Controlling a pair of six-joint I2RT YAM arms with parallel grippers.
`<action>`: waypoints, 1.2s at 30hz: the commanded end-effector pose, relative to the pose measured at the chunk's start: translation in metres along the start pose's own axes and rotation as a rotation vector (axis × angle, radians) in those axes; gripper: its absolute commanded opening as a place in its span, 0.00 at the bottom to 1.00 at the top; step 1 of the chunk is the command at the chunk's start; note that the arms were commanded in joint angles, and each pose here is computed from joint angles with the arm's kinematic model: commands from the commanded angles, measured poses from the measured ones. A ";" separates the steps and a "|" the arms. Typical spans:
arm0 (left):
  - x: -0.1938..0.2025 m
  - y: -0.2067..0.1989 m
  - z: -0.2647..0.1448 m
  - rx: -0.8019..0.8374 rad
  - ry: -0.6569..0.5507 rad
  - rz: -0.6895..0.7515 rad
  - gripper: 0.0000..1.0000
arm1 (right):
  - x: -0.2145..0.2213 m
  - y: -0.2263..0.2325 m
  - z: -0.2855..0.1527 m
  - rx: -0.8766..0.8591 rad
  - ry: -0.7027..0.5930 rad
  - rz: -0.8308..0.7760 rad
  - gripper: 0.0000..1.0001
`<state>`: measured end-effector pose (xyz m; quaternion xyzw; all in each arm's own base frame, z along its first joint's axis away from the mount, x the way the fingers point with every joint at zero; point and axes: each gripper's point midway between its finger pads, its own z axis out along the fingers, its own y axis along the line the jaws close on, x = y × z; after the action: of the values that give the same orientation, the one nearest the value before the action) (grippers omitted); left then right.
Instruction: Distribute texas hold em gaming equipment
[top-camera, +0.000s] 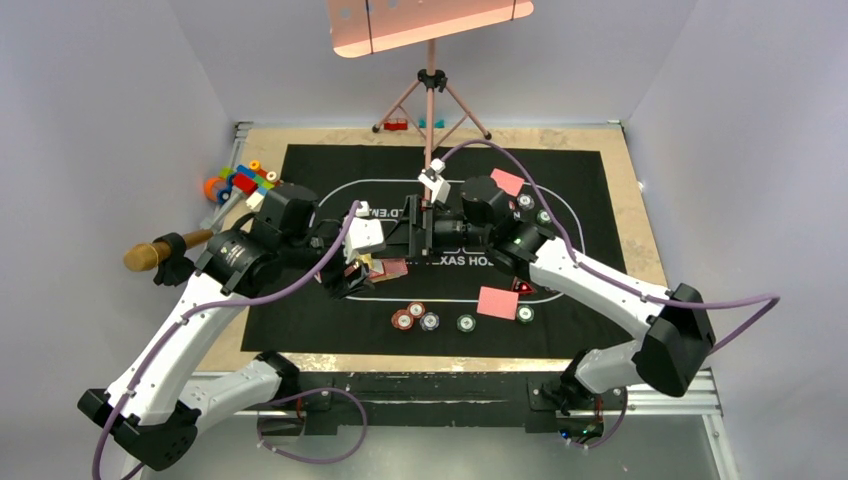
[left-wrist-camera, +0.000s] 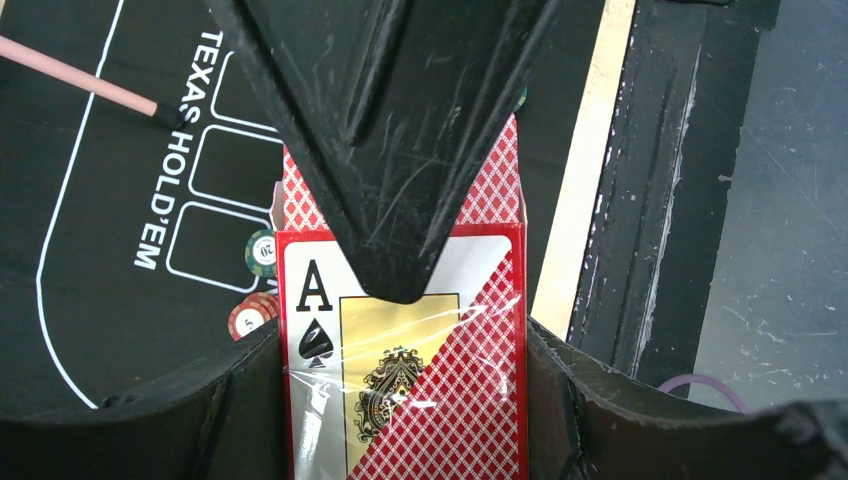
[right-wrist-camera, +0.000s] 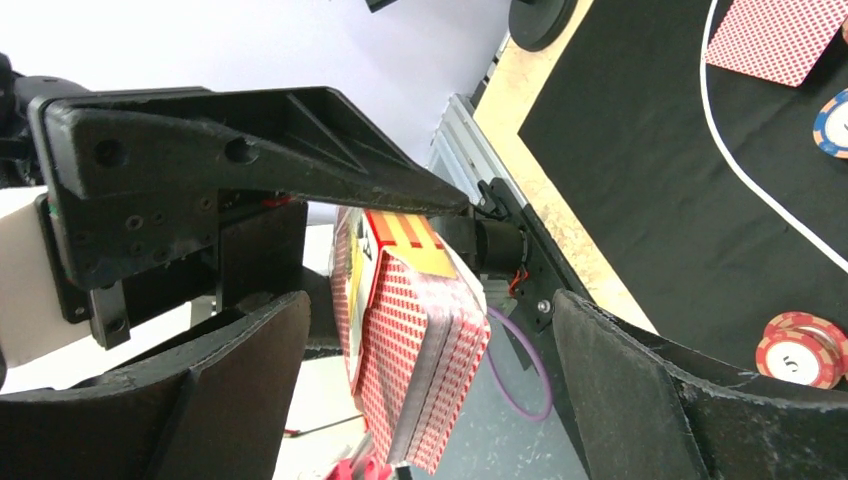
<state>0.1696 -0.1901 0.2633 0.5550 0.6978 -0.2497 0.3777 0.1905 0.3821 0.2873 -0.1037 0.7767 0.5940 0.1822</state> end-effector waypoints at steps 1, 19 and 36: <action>-0.030 0.003 -0.009 -0.019 -0.100 0.052 0.00 | 0.001 0.012 0.002 -0.057 0.013 0.001 0.92; -0.032 0.000 -0.013 -0.015 -0.113 0.055 0.00 | 0.003 -0.016 -0.024 -0.040 -0.030 0.083 0.58; -0.026 0.000 -0.011 -0.019 -0.099 0.049 0.00 | -0.017 0.001 -0.063 -0.086 -0.113 0.072 0.17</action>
<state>0.1675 -0.1889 0.2643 0.5550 0.6973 -0.2497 0.3786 0.2012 0.3290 0.2939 -0.0404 0.7563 0.6233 0.1946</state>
